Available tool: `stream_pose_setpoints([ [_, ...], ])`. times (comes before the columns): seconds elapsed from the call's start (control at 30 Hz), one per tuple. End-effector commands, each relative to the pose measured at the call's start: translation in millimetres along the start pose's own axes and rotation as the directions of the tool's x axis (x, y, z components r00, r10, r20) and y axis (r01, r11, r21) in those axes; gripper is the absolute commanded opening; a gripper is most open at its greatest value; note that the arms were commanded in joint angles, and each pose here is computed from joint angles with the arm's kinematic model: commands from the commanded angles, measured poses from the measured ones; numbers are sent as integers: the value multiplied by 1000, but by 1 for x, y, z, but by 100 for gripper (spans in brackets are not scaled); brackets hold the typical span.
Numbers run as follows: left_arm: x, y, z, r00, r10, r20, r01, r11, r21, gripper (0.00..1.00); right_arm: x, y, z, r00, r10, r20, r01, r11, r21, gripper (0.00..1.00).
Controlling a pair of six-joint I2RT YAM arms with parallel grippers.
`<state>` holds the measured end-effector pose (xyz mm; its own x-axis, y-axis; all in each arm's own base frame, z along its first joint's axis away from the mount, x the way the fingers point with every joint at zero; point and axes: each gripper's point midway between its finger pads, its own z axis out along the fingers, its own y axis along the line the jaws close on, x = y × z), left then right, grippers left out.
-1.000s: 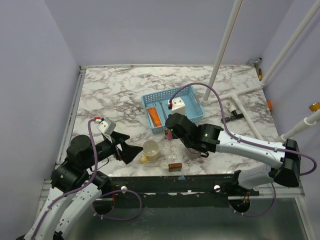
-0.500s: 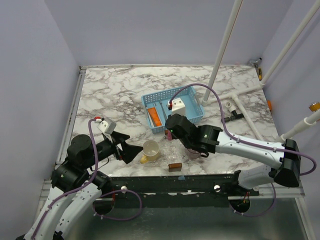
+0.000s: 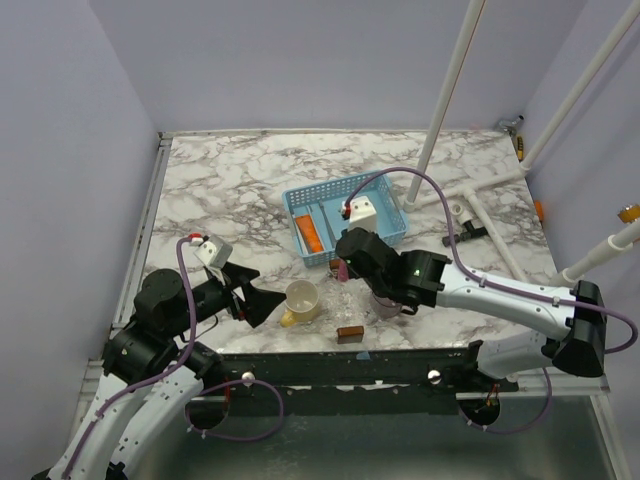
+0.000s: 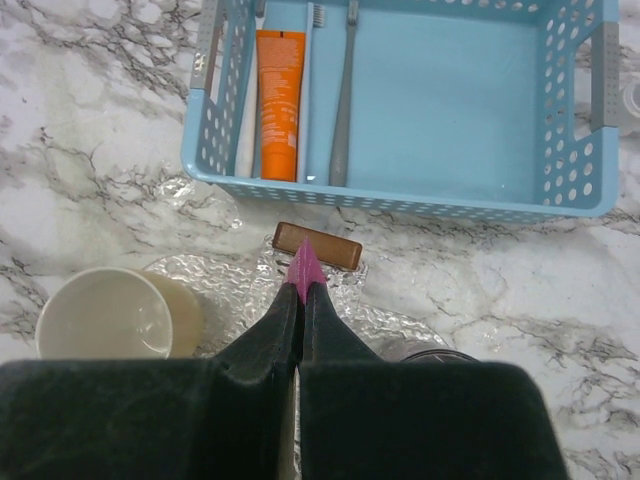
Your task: Prepare toiletry sets of a toothbrush and toothpaste on the tray
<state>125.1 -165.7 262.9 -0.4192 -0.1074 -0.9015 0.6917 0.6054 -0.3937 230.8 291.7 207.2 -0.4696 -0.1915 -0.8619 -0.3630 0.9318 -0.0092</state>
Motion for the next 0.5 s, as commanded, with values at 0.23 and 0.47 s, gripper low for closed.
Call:
stream_pose_setpoints([
  [0.23, -1, 4, 3, 1000, 13, 7, -13, 1000, -15, 99, 2, -6, -9, 999, 33, -3, -33, 999, -6, 1],
  [0.47, 0, 4, 2, 1000, 13, 7, -13, 1000, -17, 99, 7, -5, -3, 999, 34, -8, -34, 999, 3, 1],
])
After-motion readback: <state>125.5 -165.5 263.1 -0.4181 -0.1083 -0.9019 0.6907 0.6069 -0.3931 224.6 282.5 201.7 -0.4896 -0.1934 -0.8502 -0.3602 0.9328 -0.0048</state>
